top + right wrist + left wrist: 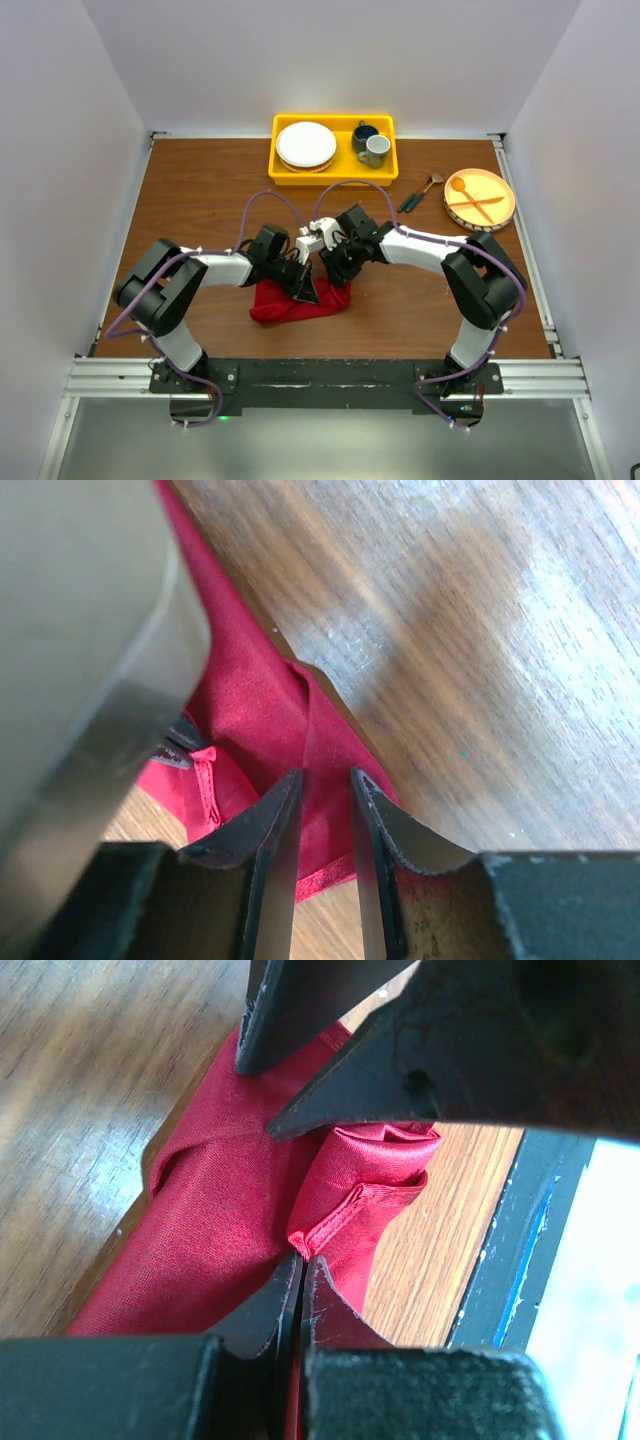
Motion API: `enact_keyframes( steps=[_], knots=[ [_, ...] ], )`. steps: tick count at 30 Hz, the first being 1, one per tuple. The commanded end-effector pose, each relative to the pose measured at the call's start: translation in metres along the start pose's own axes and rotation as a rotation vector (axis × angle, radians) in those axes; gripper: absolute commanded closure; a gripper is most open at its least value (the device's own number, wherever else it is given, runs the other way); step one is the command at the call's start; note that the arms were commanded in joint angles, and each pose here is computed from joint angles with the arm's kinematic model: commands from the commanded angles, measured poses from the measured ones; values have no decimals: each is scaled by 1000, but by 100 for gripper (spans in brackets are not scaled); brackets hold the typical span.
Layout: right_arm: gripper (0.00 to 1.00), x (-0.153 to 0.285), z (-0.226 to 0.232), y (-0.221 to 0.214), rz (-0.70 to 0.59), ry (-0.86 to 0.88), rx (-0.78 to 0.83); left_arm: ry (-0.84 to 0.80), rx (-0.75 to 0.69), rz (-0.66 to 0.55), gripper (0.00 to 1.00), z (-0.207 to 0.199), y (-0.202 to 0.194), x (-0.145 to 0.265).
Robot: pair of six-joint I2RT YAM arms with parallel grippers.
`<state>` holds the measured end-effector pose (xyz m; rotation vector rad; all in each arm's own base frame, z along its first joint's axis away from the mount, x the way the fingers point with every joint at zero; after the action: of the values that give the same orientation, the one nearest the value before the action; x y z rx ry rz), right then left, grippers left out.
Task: Fold the napkin into a case and place the utensils inside
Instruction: Stuff the top corner of the smaller-rectangle-folded napkin into the folded napkin.
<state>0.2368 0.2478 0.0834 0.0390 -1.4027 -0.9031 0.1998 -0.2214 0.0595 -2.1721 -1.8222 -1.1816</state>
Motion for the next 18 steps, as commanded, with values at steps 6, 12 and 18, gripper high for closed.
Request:
enact_keyframes(
  steps=[6, 12, 18],
  knots=[
    [100, 12, 7, -7, 16, -11, 28, 108, 77, 22, 100, 23, -8, -1],
    [100, 30, 10, 14, -48, -13, 56, 116, 83, 25, 100, 24, -6, -1],
    [100, 45, 14, 23, -74, 15, 85, 132, 108, 31, 100, 29, 1, -4]
  ],
)
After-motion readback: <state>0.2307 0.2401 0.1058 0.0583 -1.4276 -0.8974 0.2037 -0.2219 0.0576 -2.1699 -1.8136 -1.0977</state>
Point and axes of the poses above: each gripper's point midway between its finger pads, its own x axis back along the fingers, its own z axis along the line the jaws close on, y = z × x, the point moved 7 cm from there along x, back along the fingers, and after that the axes turned 9 degrees about x, right-handed, at the moved point
